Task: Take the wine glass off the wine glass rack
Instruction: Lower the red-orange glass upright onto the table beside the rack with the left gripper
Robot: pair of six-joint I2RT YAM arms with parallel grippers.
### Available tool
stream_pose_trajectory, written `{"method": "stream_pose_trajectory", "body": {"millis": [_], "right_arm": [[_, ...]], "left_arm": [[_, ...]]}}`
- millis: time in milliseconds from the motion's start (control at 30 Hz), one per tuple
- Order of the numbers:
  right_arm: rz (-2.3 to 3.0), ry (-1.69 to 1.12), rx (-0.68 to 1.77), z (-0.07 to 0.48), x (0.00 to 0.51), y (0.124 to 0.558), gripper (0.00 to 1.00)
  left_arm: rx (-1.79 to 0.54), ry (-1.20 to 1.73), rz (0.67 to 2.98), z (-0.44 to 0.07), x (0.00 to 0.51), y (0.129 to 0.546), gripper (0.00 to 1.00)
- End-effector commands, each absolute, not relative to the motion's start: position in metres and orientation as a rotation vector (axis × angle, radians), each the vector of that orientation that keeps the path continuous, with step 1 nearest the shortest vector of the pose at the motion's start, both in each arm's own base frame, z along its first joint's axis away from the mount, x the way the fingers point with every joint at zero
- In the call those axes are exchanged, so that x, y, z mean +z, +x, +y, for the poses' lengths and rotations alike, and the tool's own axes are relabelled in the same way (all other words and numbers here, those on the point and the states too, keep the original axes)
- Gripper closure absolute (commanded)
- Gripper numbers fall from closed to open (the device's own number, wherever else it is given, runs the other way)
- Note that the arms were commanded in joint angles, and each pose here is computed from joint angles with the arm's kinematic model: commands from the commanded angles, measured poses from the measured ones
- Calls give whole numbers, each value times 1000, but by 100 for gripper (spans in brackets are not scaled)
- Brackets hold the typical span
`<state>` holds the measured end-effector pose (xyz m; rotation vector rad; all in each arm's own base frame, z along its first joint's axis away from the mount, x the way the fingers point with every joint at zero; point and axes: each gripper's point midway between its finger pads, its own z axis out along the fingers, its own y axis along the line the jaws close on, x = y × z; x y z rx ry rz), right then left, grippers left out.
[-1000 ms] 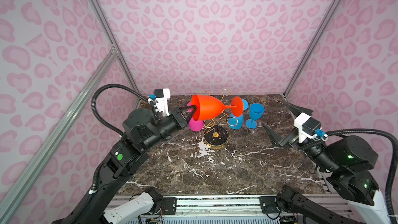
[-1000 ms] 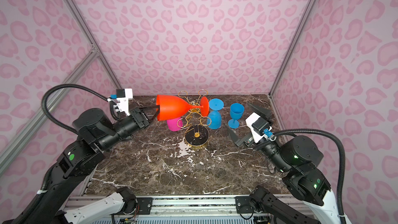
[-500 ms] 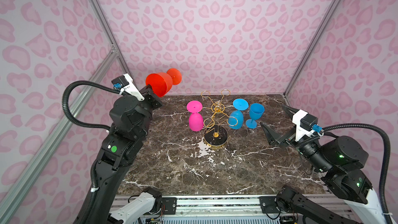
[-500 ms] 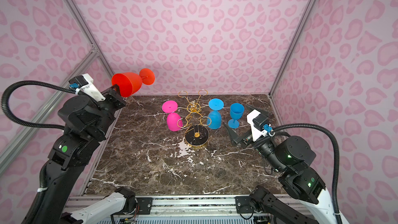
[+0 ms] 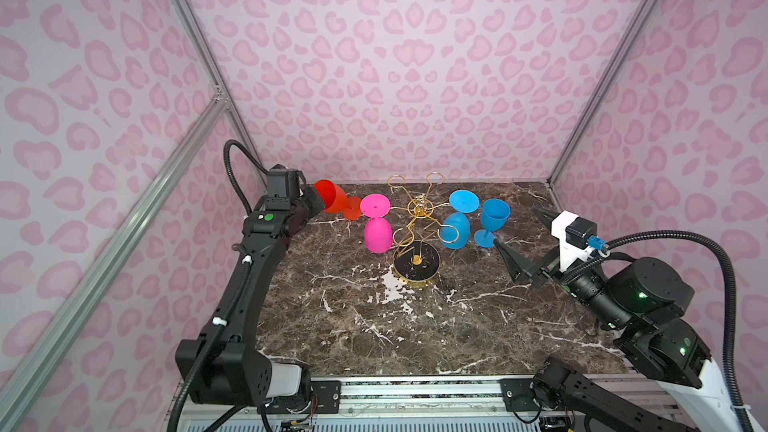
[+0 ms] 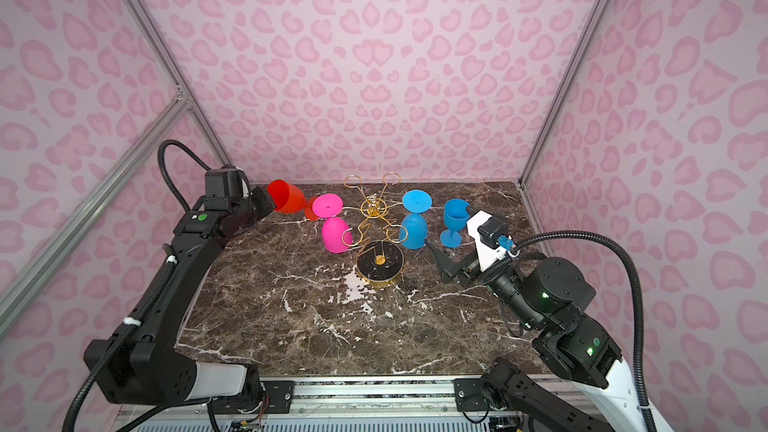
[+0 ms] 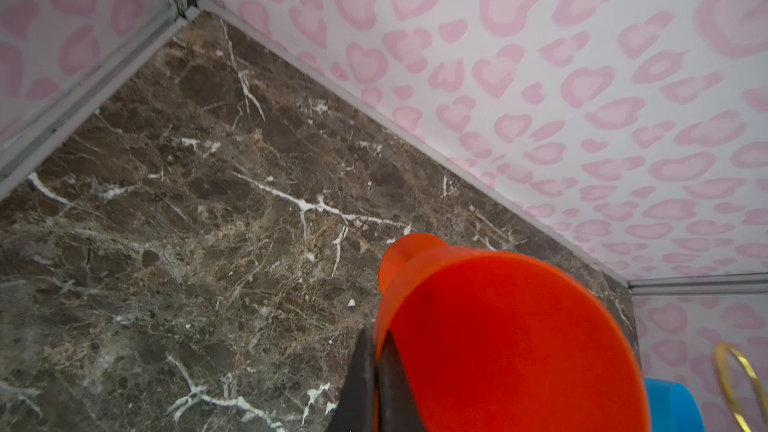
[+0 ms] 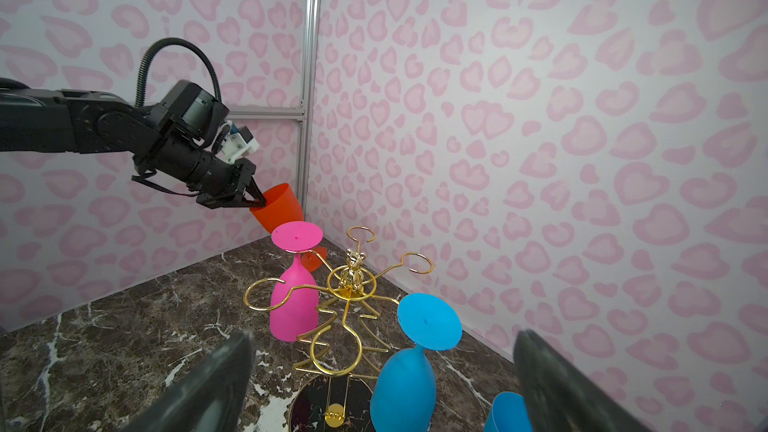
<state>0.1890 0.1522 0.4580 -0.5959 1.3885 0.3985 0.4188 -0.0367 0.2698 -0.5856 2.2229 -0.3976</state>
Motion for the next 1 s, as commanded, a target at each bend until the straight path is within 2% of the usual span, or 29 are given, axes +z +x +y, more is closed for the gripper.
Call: {"method": "stream_pose_trajectory", "body": {"millis": [0,133,400,633,967], "right_arm": [[1400,-574,395,149,456,191,0],[1404,-580,394,149,455,190,0],[1409,-579,365,144,454,189,0],[1417,-574,347,138,454,186,0],[1415,-548,343,131,455,183,0]], "left_arm": [[-452,-529,2347,-53,245,422,97],[-409,-475,2470,-61,219,430,97],[-124,-302,2612,-73,190,440,97],[52,-144,2652,-90,184,450,97],[140,-83,2683,-95,171,452,97]]}}
